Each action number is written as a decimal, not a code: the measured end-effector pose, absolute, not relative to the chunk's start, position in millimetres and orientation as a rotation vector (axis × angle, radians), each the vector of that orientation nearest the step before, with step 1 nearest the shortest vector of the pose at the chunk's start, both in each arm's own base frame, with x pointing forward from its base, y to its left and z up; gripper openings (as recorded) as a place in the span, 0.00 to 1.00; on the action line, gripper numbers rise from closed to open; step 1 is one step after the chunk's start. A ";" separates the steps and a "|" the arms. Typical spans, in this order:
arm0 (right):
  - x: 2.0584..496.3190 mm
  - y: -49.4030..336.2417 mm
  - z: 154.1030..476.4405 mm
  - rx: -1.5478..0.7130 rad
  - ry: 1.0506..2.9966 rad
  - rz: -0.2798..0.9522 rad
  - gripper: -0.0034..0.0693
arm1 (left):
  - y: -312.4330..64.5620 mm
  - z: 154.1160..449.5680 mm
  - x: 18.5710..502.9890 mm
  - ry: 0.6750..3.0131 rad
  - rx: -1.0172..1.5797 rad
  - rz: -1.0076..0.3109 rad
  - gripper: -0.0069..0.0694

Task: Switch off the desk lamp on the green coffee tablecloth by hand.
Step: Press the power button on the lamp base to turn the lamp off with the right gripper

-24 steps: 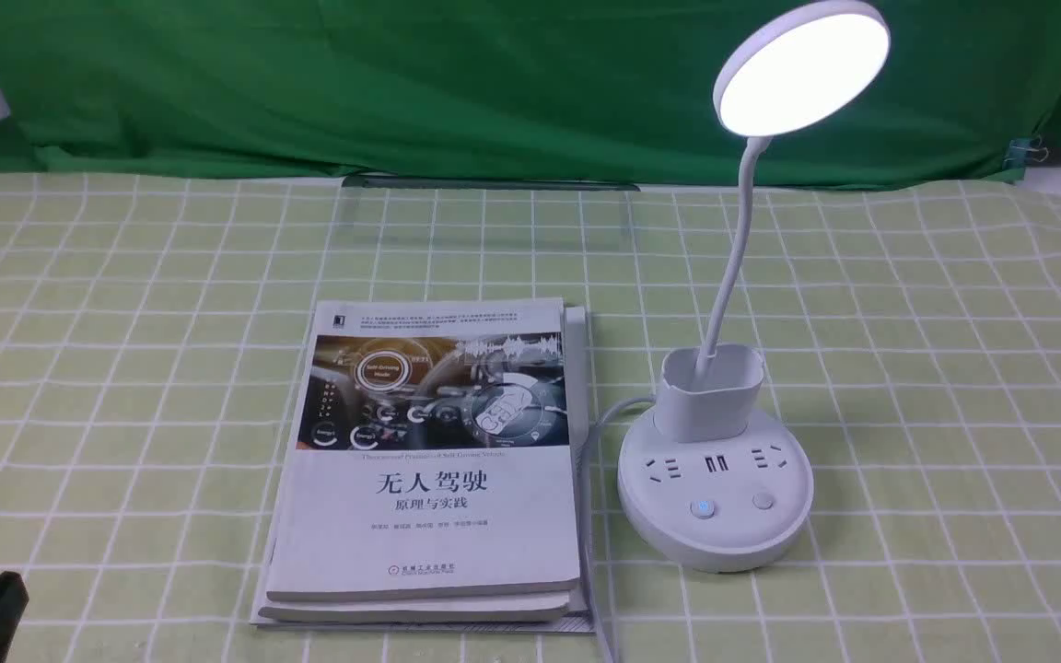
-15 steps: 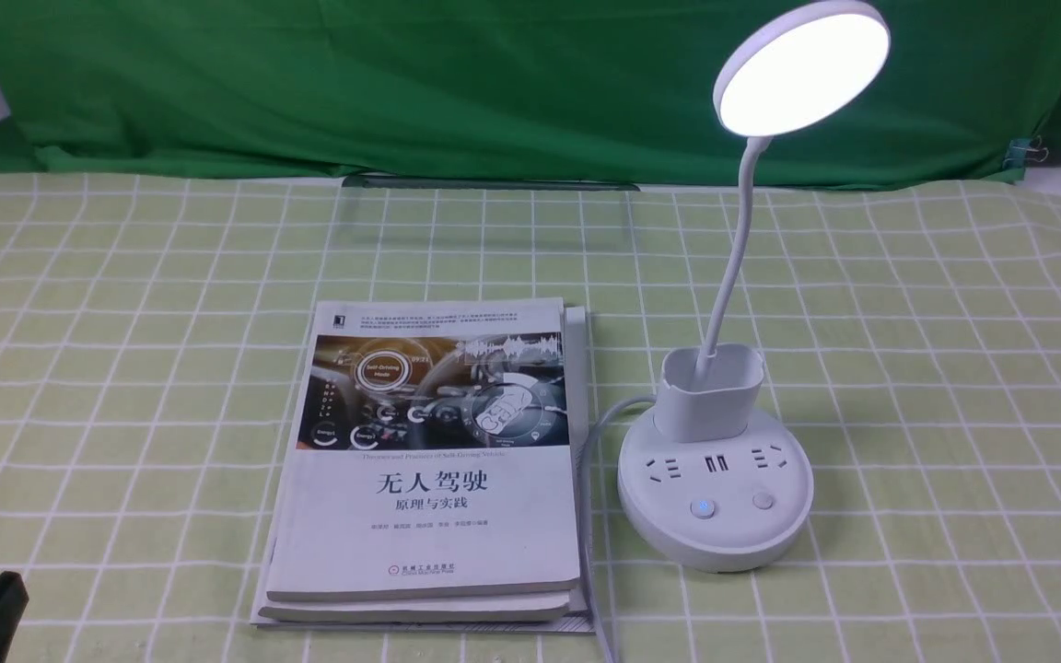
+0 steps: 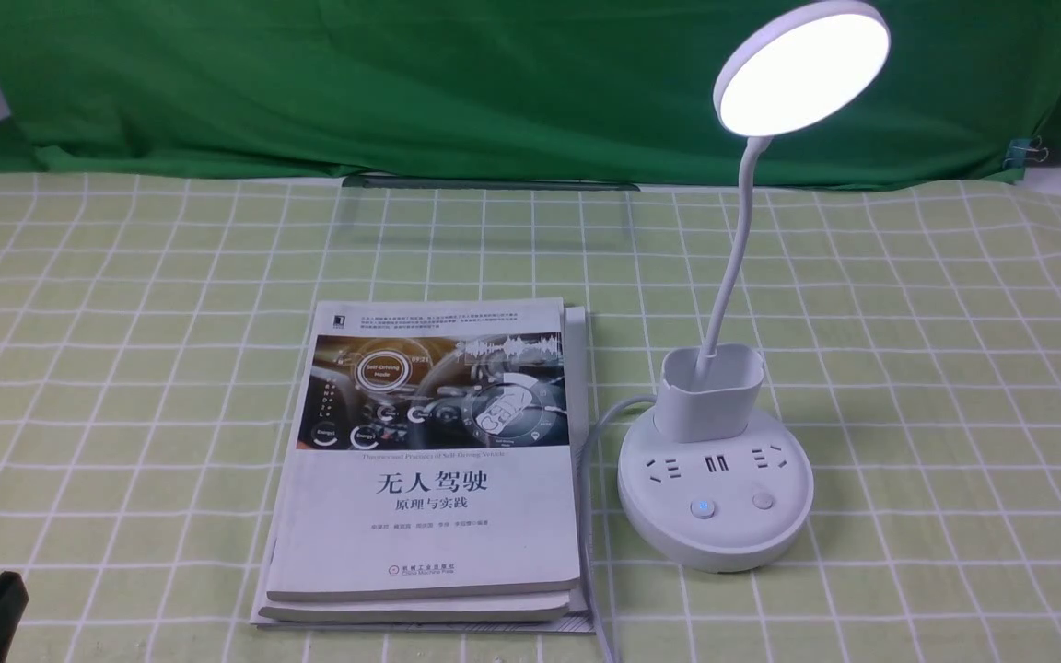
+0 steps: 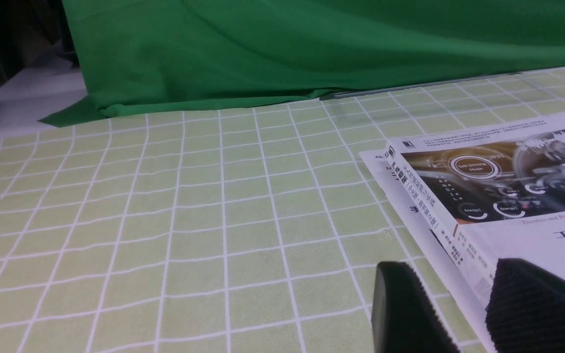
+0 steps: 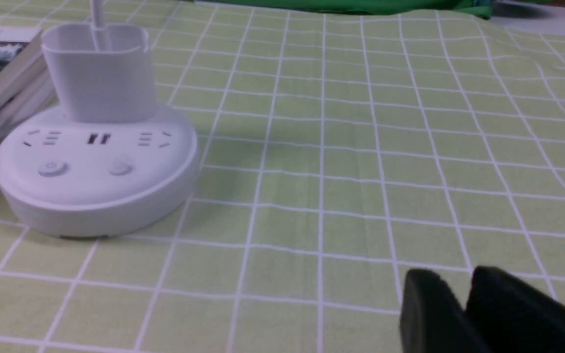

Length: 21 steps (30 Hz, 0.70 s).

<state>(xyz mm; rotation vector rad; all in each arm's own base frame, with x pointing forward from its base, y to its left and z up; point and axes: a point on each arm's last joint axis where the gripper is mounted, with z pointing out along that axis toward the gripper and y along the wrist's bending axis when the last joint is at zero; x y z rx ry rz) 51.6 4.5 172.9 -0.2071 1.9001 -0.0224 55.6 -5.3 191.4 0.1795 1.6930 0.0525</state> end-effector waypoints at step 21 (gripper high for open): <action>54.6 7.7 184.4 0.098 1.783 0.259 0.33 | -5.1 191.3 55.6 1.693 0.187 0.062 0.41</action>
